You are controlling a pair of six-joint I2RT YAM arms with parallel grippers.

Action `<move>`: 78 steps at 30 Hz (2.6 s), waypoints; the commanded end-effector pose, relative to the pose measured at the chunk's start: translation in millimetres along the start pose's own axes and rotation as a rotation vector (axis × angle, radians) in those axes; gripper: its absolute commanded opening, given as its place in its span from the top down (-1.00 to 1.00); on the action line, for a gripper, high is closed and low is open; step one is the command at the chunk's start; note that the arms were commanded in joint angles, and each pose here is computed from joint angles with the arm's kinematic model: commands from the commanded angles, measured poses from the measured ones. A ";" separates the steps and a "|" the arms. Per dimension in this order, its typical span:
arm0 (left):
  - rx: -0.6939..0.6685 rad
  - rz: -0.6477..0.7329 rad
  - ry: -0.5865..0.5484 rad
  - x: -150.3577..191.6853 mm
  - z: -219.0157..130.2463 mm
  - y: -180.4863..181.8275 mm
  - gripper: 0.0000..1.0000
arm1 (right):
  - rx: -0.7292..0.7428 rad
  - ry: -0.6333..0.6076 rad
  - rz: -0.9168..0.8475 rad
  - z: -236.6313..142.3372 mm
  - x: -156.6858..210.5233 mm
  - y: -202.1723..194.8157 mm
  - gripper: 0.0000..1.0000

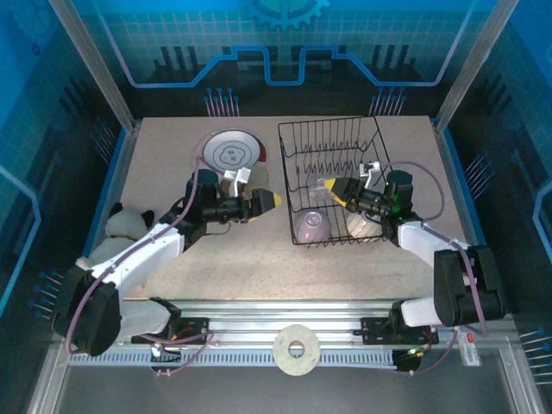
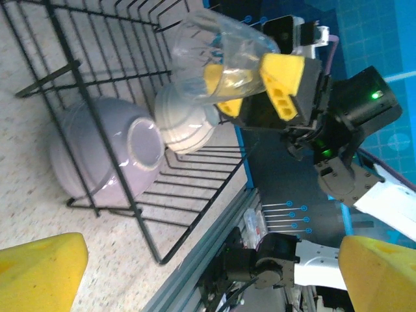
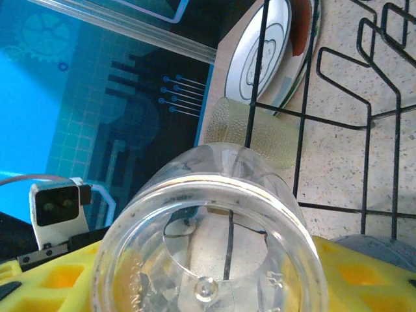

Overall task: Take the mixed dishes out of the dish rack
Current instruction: Pick up the cup from the dish rack, then place the cup at the center of the table.

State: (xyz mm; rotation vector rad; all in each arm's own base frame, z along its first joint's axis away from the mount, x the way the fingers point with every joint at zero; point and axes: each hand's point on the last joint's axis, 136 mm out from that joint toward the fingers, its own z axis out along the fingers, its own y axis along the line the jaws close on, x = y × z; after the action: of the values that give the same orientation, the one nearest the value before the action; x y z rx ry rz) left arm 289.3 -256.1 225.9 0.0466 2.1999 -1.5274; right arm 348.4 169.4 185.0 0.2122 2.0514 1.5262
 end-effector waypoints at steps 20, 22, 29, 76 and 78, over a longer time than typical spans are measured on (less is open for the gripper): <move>0.214 0.024 0.062 -55.0 90.9 -41.2 -0.73 | -0.164 0.067 0.011 12.9 7.2 17.7 0.09; 0.234 0.020 0.062 -56.0 94.0 -44.4 -0.72 | -0.168 0.069 0.013 13.5 7.4 17.9 0.09; 0.303 0.007 0.052 -57.3 96.2 -54.5 -0.69 | -0.188 0.082 0.018 17.0 9.6 19.9 0.09; 0.230 -0.001 -0.044 -74.3 79.1 -58.4 1.00 | -0.221 0.100 -0.012 20.8 15.6 29.6 -1.00; 0.187 0.025 -0.059 -77.1 73.8 -57.6 1.00 | -0.214 0.097 -0.021 19.2 15.6 31.1 -1.00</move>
State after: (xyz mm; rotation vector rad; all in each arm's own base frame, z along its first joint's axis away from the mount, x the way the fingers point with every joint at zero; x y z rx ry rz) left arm 364.2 -337.8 251.4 0.0174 2.0671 -1.8031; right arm 344.2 200.8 196.5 0.0952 1.9529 1.7994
